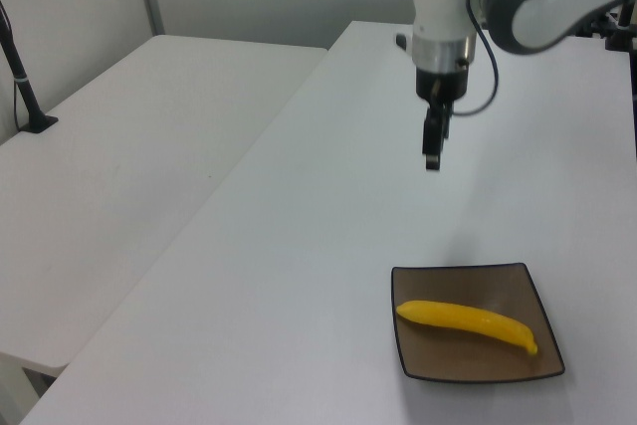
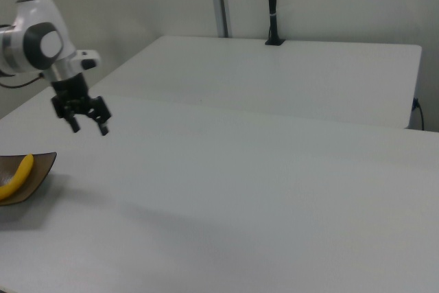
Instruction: Bananas placed on a ceramic plate
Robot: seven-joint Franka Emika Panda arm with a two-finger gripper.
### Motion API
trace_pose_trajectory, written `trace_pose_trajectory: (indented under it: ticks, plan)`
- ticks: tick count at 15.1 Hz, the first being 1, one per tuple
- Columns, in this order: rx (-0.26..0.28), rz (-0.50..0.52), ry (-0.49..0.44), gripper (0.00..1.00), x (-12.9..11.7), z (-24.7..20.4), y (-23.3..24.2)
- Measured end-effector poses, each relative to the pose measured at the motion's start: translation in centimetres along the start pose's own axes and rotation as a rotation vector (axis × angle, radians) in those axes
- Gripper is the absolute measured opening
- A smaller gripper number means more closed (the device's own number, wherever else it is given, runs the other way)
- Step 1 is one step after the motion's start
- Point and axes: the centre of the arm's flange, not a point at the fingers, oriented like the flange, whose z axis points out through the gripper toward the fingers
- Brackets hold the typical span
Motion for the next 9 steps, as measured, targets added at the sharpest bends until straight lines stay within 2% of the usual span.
trace_pose_trajectory:
  ticks: [2,5,6,9]
  plan:
    - [-0.014,0.050,0.036,1.00,1.3,-1.7,7.0]
    - [-0.022,0.095,0.060,1.00,1.5,-3.1,13.5]
    - [-0.017,0.112,0.063,1.00,1.4,-3.4,15.3]
    - [0.045,0.157,0.065,1.00,1.1,-3.6,18.1]
